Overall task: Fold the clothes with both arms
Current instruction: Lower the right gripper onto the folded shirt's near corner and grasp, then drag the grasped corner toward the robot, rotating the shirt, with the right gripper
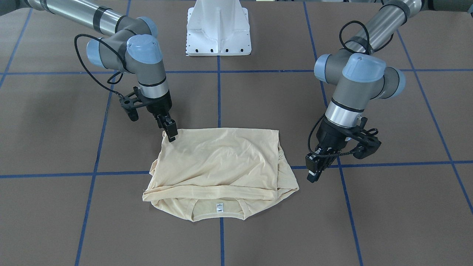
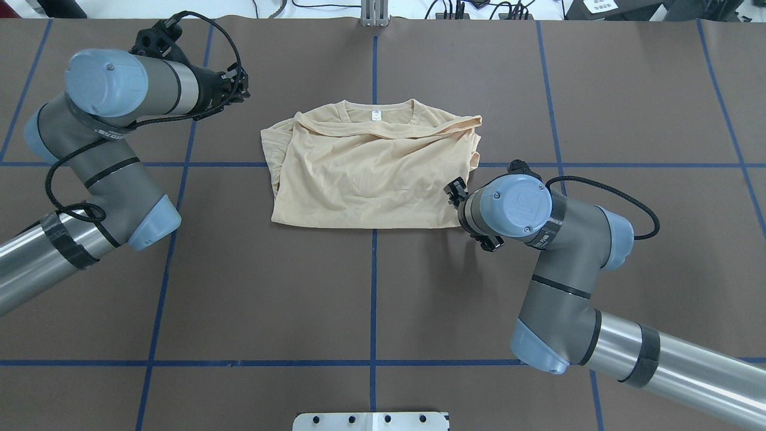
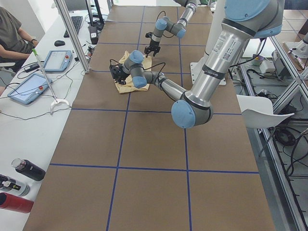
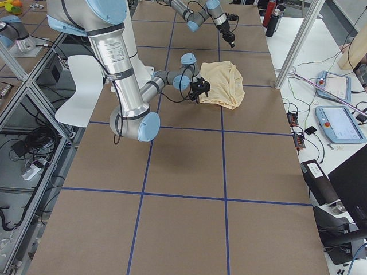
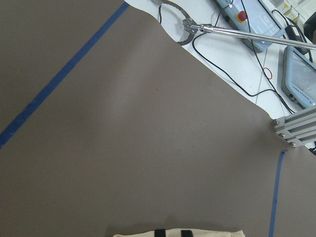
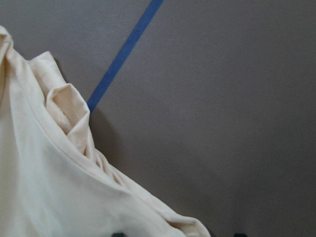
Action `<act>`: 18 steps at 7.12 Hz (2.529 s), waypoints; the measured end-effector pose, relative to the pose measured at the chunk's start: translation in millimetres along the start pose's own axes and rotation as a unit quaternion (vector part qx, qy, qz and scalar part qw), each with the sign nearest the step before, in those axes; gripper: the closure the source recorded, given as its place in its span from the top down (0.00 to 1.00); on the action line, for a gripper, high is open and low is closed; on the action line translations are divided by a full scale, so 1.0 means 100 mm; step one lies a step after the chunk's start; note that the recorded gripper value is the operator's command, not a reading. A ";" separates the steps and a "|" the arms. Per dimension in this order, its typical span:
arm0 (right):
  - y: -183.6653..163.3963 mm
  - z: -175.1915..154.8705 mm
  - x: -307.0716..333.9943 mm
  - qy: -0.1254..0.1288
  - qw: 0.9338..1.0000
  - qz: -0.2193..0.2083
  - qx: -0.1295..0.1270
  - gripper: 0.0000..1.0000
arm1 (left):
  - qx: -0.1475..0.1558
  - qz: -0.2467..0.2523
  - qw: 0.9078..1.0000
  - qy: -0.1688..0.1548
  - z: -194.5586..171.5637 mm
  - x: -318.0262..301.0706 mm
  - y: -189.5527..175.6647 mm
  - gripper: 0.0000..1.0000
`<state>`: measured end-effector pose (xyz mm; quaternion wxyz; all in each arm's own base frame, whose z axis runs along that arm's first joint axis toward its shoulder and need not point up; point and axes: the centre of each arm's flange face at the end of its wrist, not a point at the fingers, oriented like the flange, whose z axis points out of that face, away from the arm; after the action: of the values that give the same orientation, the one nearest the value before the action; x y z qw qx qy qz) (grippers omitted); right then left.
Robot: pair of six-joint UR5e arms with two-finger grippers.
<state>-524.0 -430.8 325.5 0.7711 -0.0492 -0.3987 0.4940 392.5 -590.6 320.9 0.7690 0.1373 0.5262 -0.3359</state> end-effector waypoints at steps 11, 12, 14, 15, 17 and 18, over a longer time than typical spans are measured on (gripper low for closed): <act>1.05 -1.56 0.80 0.091 0.991 -0.069 -0.067 0.00 | -0.071 0.004 0.997 0.025 -0.48 0.31 0.25 0.23; 1.32 -1.70 1.04 0.111 0.986 -0.087 -0.089 0.99 | -0.088 0.005 0.996 0.028 -0.54 0.34 0.30 0.23; 1.71 -1.80 1.40 0.147 0.978 -0.095 -0.114 1.00 | -0.106 0.006 0.994 0.027 -0.58 0.36 0.34 0.23; 1.77 -1.80 1.47 0.156 0.977 -0.093 -0.114 1.00 | -0.110 0.005 0.994 0.019 -0.58 0.36 0.36 0.23; 1.48 -1.75 1.24 0.145 0.983 -0.066 -0.093 1.00 | -0.125 0.005 0.992 -0.007 -0.62 0.28 0.58 0.28; 1.18 -1.73 0.99 0.129 0.988 -0.048 -0.076 1.00 | -0.135 0.009 0.991 -0.021 -0.68 0.14 0.80 0.28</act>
<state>-474.8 -236.8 209.0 0.8327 -0.1513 -0.3344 0.4146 400.0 -498.6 269.3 0.7945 0.0294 0.5492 -0.2574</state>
